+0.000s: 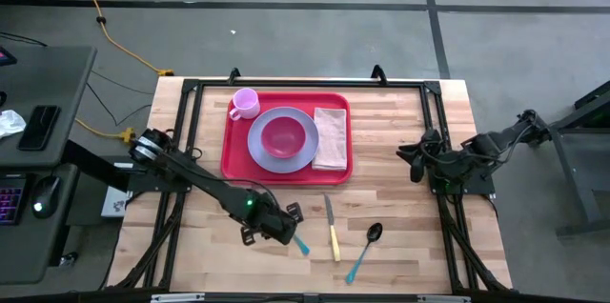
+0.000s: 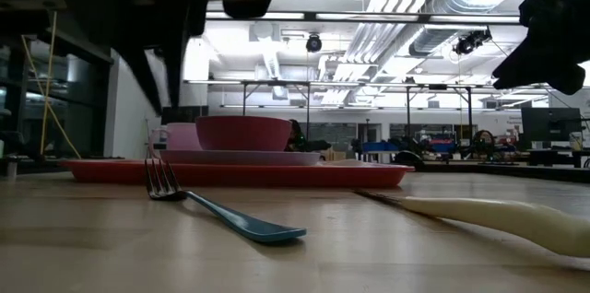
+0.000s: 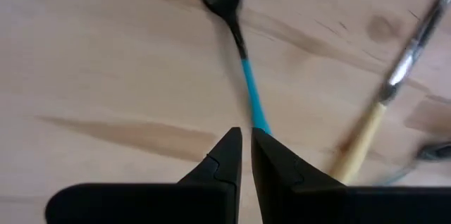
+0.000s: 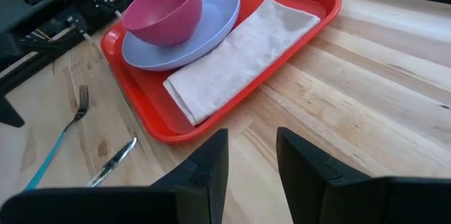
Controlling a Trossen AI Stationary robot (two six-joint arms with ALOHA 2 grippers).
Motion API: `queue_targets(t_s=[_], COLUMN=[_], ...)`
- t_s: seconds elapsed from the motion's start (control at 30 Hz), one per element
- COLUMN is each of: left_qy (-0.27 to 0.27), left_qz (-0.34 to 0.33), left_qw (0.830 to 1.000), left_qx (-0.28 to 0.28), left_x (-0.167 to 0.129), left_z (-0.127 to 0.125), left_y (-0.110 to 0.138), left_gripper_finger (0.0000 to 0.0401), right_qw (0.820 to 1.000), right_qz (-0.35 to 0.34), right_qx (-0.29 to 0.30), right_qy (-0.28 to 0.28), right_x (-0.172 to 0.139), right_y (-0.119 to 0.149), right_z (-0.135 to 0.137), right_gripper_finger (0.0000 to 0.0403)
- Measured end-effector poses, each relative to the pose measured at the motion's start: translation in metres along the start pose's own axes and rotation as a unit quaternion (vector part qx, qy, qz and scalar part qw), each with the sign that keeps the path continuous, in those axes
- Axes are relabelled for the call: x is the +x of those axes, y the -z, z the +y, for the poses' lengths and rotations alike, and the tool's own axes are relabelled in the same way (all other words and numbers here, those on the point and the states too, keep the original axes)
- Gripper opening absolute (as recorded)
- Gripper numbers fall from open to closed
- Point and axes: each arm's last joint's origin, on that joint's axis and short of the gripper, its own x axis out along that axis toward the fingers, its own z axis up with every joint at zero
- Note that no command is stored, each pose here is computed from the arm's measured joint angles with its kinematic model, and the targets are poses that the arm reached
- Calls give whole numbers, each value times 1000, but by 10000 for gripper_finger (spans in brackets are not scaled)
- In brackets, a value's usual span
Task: Set up tray
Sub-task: Put the blue fork on the white table napkin to the right of the purple plate
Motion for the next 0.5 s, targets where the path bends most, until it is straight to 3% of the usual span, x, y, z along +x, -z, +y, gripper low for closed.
queue_targets(t_s=[0.3, 0.5], left_qy=[-6, 16], left_qz=[-8, -14], left_qw=[1000, 999], left_qx=[25, 33], left_x=[0, 0], left_z=[1, -1], left_y=[-2, -1], left_gripper_finger=[65, 65], right_qw=[1000, 1000], right_qz=[5, 9], right_qx=[-2, -16], right_qy=[-1, -6], right_x=[0, 0], right_y=[0, 1], right_z=[1, 1], right_gripper_finger=[99, 99])
